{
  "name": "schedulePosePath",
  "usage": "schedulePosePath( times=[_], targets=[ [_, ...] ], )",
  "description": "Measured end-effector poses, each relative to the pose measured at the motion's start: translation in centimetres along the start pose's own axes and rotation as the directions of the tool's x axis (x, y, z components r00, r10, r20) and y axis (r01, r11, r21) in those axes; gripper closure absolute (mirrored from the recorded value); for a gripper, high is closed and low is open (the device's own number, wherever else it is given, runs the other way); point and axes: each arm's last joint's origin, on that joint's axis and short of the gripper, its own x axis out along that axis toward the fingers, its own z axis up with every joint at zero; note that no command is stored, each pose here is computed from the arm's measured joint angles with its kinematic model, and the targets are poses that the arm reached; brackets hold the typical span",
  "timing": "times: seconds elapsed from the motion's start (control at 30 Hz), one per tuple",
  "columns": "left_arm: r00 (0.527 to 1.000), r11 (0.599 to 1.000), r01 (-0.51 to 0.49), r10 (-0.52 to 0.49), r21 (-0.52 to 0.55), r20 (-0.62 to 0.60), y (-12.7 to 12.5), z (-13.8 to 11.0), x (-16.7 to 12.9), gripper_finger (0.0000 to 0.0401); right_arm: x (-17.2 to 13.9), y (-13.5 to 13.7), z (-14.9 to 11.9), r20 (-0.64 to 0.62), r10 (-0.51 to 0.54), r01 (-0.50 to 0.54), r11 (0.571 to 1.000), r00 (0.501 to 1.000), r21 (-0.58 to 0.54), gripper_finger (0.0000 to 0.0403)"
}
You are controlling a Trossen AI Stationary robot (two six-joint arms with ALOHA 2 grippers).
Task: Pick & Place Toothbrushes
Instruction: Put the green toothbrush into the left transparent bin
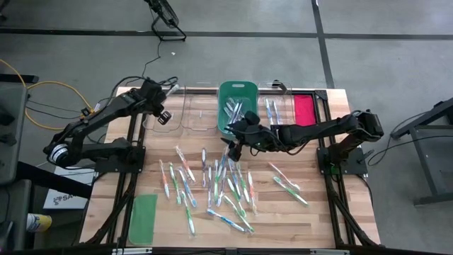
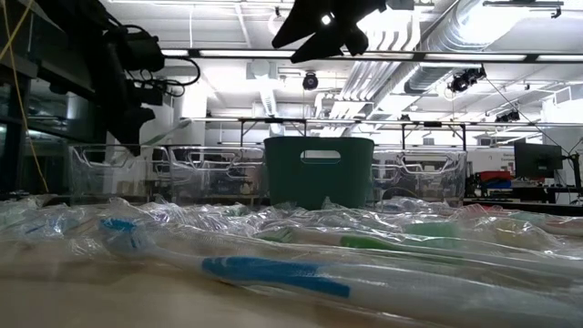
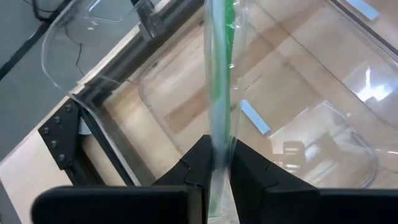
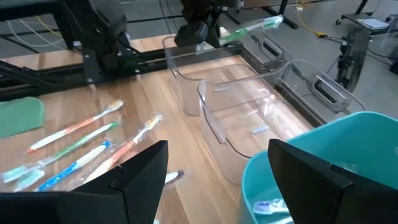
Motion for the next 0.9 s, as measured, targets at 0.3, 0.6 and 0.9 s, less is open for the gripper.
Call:
schedulePosePath(
  times=[0.3,0.6,0.9],
  targets=[
    [1.0,1.0,-0.002,0.002,0.003,0.002,0.0,0.0,0.0,0.03,0.0,-0.1,-0.3,-0.031,-0.015,0.016,0.999,0.999,0.031,0.0133],
    [0.998,0.992,0.054,-0.056,0.11,0.011,-0.2,0.0,0.0,0.0246,-0.2,-0.2,-1.4,-0.123,-0.041,0.049,0.997,0.992,0.061,0.0133],
    [0.946,0.892,0.214,-0.29,0.398,0.143,-0.5,-0.2,-2.1,0.0244,-0.9,0.6,-2.1,-0.169,-0.039,0.049,0.997,0.985,0.054,0.0133]
  ],
)
